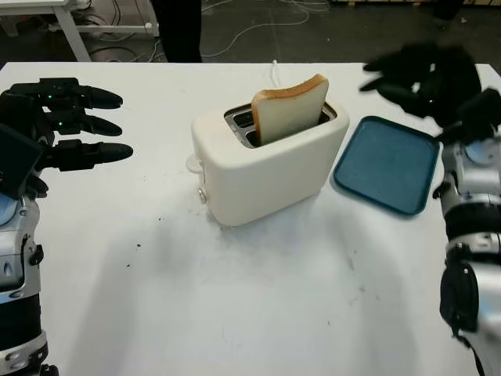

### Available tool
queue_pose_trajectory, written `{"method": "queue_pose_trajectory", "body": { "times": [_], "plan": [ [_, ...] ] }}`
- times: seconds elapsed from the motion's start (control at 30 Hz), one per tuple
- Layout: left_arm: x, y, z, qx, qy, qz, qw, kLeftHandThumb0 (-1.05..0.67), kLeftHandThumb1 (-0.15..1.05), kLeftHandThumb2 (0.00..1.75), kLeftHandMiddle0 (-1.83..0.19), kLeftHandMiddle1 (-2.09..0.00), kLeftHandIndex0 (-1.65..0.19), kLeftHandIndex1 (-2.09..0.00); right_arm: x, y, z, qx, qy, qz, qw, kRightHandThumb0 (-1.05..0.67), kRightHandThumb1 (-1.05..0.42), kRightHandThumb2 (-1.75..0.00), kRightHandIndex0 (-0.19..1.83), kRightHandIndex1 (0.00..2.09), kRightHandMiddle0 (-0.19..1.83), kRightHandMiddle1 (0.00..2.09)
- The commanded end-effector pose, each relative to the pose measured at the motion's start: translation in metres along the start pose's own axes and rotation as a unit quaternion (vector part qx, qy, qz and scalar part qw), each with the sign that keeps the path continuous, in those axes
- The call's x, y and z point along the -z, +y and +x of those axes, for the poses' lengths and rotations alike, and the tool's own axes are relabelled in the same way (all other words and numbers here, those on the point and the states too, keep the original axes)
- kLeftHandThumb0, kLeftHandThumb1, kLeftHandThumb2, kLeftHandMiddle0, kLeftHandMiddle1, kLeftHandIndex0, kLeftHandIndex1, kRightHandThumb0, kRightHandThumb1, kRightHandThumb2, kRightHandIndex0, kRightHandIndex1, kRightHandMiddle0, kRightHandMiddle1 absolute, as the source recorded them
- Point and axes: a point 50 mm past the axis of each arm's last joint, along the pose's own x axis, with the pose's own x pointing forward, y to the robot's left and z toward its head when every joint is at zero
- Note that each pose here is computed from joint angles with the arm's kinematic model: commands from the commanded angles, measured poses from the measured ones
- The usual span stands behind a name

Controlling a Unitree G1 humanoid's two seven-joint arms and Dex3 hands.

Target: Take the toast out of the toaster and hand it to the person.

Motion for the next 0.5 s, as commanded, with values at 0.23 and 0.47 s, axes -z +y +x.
{"method": "queue_pose_trajectory", "body": {
  "times": [0.23, 0.47],
  "plan": [
    [0.003, -0.002, -0.003, -0.002, 0.001, -0.001, 1.000, -1.05, 0.35, 0.00, -1.19, -0.53, -1.17, -0.36, -0.045, 0.002, 0.048, -0.083, -0.054, -0.076, 0.992, -1.05, -0.92, -0.03, 0.31, 1.28, 0.61, 0.71],
    [0.003, -0.002, -0.003, -0.007, 0.008, -0.008, 1.000, -1.05, 0.34, 0.00, -1.18, -0.54, -1.17, -0.36, -0.052, 0.025, 0.060, -0.156, -0.057, -0.198, 0.966, -1.05, -0.92, -0.09, 0.22, 1.39, 0.30, 1.16]
  ]
}}
